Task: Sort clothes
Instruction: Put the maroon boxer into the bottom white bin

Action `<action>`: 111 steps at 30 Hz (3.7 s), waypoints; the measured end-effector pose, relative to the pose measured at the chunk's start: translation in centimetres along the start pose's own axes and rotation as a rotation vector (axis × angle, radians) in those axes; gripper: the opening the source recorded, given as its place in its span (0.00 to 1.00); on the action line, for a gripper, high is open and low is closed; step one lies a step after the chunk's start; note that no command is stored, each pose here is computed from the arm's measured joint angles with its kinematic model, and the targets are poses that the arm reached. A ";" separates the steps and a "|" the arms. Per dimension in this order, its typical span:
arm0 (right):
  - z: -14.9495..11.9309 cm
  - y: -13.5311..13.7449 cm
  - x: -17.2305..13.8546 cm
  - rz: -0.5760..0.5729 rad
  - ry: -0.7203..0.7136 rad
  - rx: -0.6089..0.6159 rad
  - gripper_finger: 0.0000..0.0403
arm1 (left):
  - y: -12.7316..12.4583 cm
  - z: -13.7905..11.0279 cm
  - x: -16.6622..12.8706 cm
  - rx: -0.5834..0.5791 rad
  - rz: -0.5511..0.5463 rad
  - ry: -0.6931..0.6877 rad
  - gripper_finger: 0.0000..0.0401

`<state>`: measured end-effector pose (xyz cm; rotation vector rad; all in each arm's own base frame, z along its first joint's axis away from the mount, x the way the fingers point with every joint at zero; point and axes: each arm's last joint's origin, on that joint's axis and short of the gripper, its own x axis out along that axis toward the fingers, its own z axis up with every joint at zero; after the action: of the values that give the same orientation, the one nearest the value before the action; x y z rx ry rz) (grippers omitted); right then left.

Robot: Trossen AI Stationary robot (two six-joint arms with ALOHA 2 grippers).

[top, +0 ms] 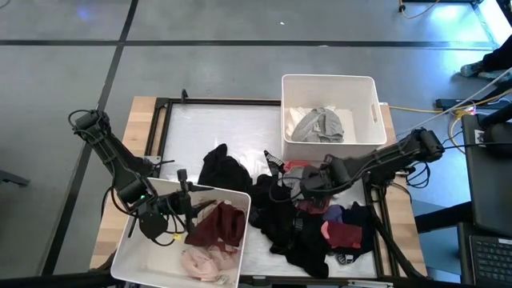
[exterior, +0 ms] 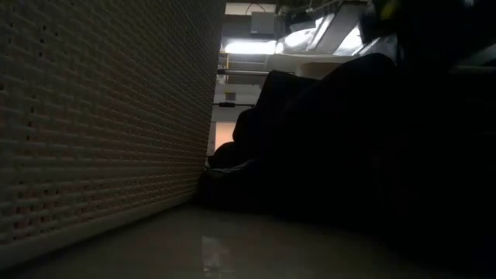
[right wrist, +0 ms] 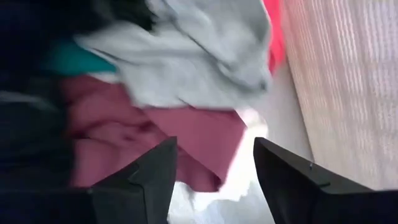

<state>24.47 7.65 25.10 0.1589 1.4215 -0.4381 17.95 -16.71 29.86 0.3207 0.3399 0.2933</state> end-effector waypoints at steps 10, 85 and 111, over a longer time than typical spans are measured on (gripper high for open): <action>-2.5 -0.7 5.3 -0.100 0.072 0.161 0.52 | 0.0 0.0 0.0 -0.001 0.001 0.000 0.39; 5.1 4.3 -13.0 0.195 -0.889 -0.515 0.08 | 0.0 0.0 0.0 -0.001 0.001 0.000 0.39; 3.2 3.6 0.6 0.136 -0.539 -0.177 0.18 | 0.6 0.1 1.0 -0.026 0.029 0.019 0.39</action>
<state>28.85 9.70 24.48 -0.0092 0.9063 -0.2166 18.74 -15.88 29.85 0.2975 0.3498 0.3296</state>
